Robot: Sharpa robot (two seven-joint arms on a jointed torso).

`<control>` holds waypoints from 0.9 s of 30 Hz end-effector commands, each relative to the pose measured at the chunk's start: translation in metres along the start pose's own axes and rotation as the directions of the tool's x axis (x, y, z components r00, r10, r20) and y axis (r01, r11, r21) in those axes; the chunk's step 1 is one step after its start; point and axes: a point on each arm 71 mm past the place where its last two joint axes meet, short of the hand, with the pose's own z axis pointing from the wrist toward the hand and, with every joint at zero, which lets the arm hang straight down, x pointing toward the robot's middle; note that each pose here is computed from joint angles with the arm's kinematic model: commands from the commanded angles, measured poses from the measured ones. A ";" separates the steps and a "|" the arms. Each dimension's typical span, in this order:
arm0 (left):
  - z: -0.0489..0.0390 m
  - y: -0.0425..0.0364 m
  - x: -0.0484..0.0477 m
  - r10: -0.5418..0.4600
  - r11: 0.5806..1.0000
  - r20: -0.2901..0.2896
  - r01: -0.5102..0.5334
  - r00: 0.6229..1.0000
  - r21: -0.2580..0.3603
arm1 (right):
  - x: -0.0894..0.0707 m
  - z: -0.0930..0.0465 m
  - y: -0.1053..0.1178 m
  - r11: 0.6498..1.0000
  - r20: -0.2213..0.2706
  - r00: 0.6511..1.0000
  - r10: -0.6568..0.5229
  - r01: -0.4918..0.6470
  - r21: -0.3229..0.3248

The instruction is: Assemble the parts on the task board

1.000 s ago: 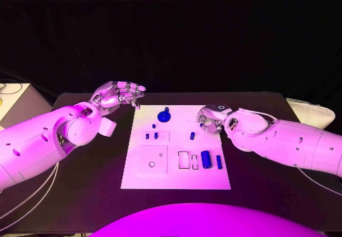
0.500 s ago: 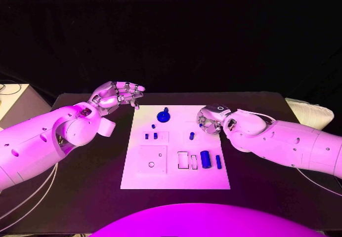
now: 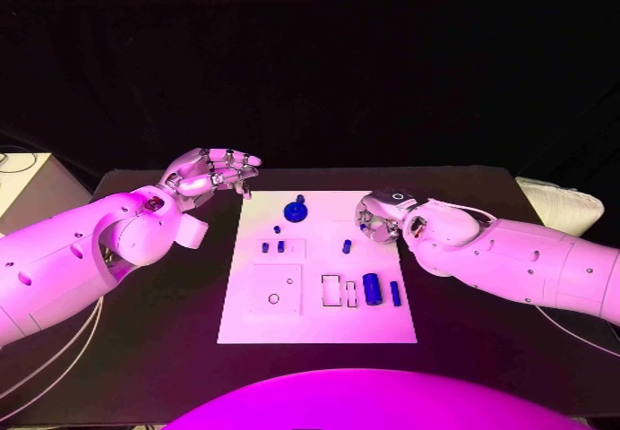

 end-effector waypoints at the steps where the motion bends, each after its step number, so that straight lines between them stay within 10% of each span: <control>1: 0.0007 -0.0004 0.0030 -0.015 1.000 -0.018 0.015 1.000 0.006 | 0.006 -0.001 0.006 1.000 -0.015 1.000 -0.002 0.002 -0.013; 27: 0.0015 0.0018 0.0016 -0.016 1.000 -0.013 0.016 1.000 0.000 | -0.028 -0.016 0.008 0.999 0.176 0.983 0.042 -0.042 -0.008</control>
